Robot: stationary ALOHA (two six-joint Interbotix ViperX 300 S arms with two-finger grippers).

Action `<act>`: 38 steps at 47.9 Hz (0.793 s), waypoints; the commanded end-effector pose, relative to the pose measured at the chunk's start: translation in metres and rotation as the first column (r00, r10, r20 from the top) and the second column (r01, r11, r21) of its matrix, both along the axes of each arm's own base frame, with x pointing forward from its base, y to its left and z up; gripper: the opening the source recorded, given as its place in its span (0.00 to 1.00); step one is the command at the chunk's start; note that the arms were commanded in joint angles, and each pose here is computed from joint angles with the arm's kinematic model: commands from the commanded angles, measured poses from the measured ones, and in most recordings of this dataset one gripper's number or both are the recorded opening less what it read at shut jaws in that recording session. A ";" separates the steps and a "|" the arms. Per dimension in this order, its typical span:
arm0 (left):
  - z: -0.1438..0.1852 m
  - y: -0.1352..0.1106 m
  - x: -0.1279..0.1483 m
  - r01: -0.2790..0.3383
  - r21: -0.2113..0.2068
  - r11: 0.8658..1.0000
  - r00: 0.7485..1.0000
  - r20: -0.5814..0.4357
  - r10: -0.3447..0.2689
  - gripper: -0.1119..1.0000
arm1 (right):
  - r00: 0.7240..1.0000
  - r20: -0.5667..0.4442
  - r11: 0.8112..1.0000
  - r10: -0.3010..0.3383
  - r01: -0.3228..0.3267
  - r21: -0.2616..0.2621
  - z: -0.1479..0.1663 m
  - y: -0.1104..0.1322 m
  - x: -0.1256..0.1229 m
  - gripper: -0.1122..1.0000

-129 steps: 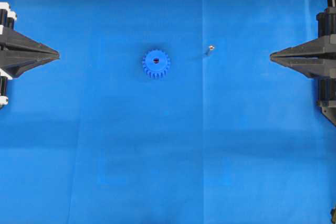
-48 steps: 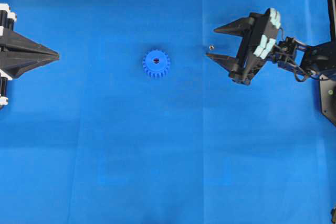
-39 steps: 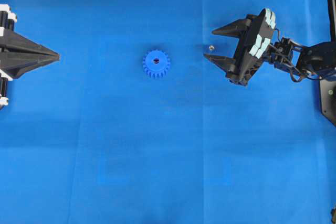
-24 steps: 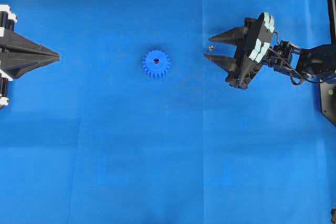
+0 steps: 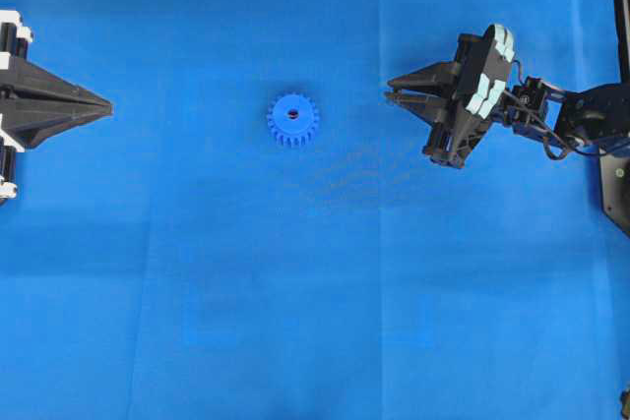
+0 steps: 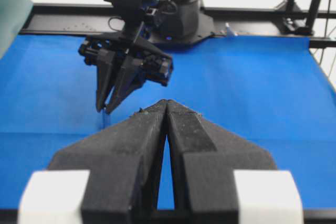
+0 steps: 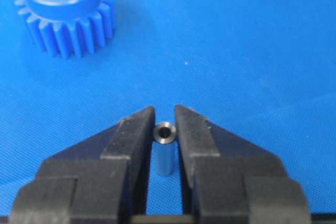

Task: Insert the shaft placed at a random location into the center hole of the small gear at another random location.
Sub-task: 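Lift the silver shaft upright with the right gripper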

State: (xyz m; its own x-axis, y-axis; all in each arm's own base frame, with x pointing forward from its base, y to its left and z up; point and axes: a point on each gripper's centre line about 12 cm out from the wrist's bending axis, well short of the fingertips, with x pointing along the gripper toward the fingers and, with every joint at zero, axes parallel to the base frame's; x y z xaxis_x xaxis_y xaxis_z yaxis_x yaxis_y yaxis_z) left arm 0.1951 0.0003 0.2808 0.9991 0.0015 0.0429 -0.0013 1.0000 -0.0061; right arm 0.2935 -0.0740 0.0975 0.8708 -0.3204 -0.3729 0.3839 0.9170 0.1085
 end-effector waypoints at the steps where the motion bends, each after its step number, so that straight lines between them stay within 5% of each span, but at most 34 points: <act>1: 0.003 0.001 0.001 -0.003 -0.002 1.000 1.000 0.009 0.003 0.10 | 0.999 0.035 1.000 0.005 -0.005 -0.004 0.015 0.000 0.004 0.12; 21: 0.003 0.001 0.001 -0.002 -0.003 1.000 1.000 0.008 0.003 0.10 | 0.996 0.063 0.998 0.063 -0.062 -0.008 0.088 0.007 0.001 0.12; 38: 0.003 0.001 0.001 -0.002 -0.003 1.000 1.000 0.008 0.003 0.10 | 0.996 0.065 0.998 0.069 -0.068 -0.008 0.092 0.008 0.001 0.12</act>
